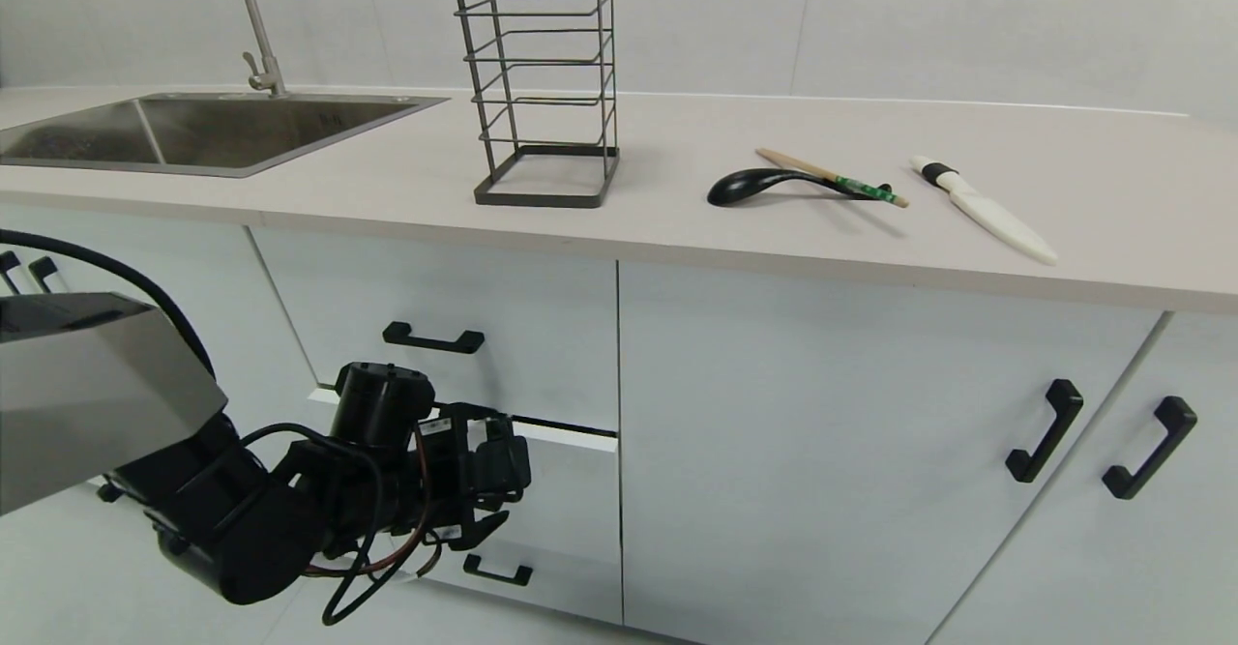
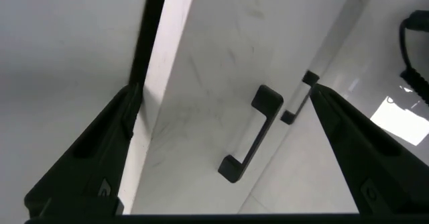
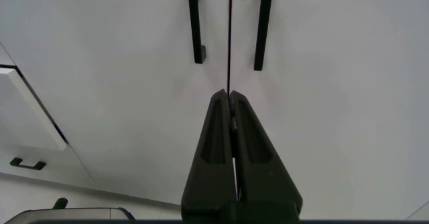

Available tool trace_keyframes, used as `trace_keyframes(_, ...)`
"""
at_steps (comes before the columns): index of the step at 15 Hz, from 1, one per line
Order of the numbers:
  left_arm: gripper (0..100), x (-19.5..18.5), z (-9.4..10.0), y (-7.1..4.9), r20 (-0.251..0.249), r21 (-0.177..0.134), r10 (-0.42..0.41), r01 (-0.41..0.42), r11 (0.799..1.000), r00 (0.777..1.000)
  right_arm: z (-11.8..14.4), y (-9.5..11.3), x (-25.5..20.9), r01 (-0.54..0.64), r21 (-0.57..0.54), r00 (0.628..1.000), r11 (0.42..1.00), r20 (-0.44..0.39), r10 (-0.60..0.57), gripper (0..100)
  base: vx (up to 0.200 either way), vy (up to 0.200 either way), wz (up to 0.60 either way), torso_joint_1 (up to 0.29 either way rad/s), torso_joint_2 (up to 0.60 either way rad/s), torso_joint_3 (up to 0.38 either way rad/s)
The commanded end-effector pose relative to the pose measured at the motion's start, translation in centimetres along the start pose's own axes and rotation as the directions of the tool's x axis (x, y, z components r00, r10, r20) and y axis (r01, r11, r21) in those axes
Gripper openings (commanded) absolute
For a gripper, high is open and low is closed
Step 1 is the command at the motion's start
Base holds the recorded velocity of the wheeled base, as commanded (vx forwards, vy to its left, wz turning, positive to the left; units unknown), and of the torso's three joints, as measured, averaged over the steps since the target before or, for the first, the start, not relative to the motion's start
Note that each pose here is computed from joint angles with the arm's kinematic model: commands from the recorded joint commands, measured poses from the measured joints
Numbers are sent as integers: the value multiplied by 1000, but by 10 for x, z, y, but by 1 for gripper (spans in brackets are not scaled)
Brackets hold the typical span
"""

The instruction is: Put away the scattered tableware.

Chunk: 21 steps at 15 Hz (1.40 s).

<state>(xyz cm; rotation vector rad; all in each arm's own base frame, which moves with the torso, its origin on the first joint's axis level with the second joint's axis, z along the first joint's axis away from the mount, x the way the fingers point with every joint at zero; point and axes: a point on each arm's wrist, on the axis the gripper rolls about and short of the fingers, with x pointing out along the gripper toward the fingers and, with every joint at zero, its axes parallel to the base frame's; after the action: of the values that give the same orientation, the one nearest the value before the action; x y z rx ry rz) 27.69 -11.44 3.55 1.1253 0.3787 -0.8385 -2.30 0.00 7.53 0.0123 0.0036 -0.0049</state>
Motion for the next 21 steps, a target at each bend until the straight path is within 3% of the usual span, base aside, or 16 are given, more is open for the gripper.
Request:
trace_keyframes(1, 100, -20, -3, -15, -16, -3, -45, 45, 999, 999, 0, 0, 0, 0, 0, 1000, 1000, -1, 0, 0, 0, 0, 0, 0, 0, 0)
trace_keyframes(6, 100, -70, 6, -26, 35, 18, 0, 0, 1000, 999, 0, 0, 0, 0, 0, 1000, 1000, -1, 0, 0, 0, 0, 0, 0, 0, 0)
trace_keyframes(9, 100, -71, 10, -28, 50, 29, 0, -2, 1000, 999, 0, 0, 0, 0, 0, 1000, 1000, -1, 0, 0, 0, 0, 0, 0, 0, 0)
trace_keyframes(18, 100, -50, 19, -47, 65, 79, -97, 91, 993, 993, 0, 0, 0, 0, 0, 1000, 1000, -1, 0, 0, 0, 0, 0, 0, 0, 0)
trace_keyframes(21, 100, -64, 19, -68, 65, 109, -156, 148, 983, 986, 0, 0, 0, 0, 0, 1000, 1000, -1, 0, 0, 0, 0, 0, 0, 0, 0)
